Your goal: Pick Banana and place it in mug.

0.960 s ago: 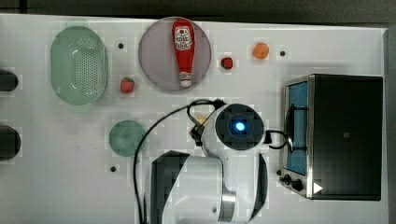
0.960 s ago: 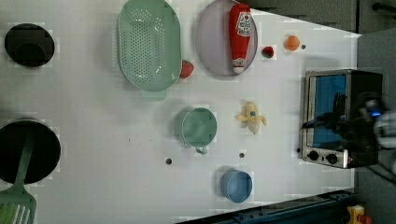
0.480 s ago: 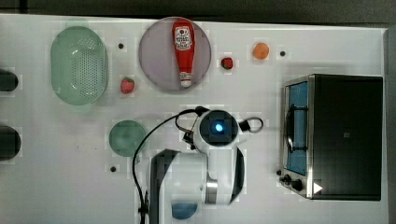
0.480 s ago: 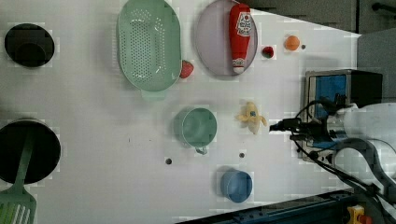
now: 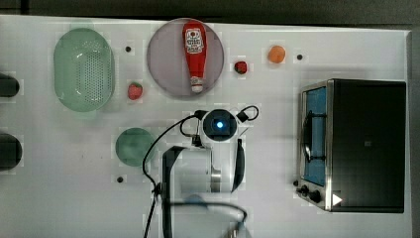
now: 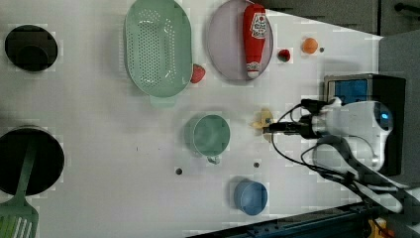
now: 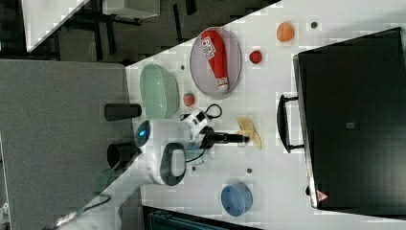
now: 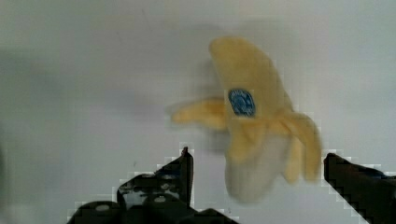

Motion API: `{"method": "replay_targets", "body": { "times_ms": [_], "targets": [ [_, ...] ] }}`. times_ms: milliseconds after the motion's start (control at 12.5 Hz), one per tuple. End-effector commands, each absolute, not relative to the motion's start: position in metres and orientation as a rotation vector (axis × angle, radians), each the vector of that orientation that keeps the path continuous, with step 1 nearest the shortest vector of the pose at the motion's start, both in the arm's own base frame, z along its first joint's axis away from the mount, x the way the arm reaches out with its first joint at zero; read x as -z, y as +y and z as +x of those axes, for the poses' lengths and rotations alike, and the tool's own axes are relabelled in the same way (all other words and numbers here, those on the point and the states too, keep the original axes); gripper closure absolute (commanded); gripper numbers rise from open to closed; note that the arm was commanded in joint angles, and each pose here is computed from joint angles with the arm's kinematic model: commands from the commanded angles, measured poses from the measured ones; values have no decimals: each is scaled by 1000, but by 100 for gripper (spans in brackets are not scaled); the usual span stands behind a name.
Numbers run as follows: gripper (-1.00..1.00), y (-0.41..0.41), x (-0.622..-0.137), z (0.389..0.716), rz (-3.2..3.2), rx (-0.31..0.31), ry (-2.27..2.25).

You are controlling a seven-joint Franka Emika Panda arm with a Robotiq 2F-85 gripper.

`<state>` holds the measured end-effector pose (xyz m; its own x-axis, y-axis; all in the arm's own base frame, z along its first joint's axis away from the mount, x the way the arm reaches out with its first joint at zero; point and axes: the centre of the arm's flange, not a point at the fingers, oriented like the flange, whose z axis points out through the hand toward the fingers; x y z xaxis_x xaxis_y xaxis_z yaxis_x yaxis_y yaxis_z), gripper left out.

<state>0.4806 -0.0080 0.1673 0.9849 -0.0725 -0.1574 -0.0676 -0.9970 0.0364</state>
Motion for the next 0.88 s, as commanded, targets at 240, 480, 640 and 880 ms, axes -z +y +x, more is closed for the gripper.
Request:
{"method": "replay_targets", "body": {
  "times_ms": [240,480,640,880],
  "targets": [
    [-93,-21,-146,478,3112,153,-41],
    [-15,-22,-153,485,3113,116,-42],
    [43,-21,-153,483,3113,119,-42],
    [46,-27,-199,497,3116,-8,-73]
  ]
}}
